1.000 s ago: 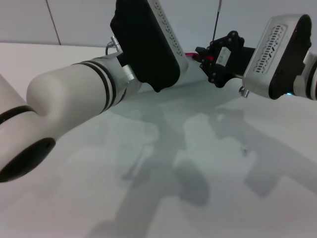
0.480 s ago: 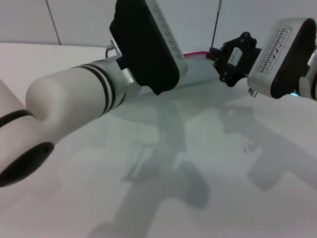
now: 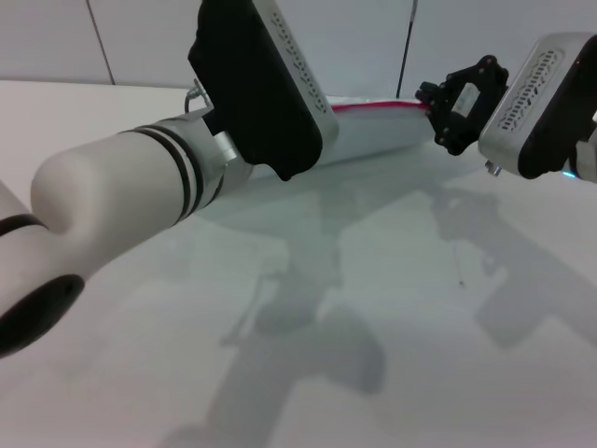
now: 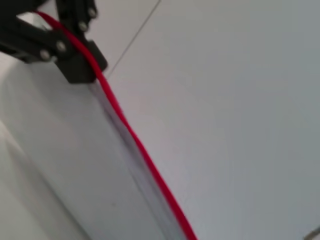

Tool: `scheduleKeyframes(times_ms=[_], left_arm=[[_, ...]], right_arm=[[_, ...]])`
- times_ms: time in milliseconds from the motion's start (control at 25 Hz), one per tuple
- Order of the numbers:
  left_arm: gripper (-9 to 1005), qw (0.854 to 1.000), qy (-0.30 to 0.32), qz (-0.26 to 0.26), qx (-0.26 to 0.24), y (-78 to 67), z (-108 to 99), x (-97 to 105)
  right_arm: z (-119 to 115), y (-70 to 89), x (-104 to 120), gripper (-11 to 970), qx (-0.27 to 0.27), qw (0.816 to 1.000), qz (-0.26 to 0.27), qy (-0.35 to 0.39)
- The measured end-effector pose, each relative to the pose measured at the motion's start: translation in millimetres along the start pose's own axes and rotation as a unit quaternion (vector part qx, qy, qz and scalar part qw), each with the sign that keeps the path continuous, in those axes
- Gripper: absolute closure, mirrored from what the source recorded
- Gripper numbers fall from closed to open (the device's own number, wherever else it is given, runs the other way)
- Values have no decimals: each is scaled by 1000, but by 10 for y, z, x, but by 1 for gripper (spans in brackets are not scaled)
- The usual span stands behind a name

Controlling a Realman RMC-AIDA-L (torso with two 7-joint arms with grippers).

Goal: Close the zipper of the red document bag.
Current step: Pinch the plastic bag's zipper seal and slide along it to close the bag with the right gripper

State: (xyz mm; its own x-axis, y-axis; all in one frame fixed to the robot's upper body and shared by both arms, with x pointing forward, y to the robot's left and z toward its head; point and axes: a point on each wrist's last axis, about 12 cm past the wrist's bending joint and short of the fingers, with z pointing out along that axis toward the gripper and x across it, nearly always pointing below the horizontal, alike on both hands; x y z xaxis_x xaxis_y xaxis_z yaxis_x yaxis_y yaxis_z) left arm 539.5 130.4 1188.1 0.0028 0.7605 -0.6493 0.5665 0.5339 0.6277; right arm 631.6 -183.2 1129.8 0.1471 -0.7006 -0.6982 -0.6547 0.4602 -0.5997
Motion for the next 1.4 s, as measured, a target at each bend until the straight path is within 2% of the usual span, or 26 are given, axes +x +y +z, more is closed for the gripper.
scheduleKeyframes(times_ms=[840, 1040, 1400], left_arm=[[958, 1000, 2, 5, -9, 18, -28, 10], [958, 1000, -3, 8, -8, 10, -25, -18], [958, 1000, -8, 11, -8, 12, -35, -50]], right_arm=[[-6, -19, 14, 762, 7, 1000, 1, 2], [21, 7, 1, 675, 1, 1000, -4, 3], [33, 25, -13, 675, -3, 1000, -9, 2]])
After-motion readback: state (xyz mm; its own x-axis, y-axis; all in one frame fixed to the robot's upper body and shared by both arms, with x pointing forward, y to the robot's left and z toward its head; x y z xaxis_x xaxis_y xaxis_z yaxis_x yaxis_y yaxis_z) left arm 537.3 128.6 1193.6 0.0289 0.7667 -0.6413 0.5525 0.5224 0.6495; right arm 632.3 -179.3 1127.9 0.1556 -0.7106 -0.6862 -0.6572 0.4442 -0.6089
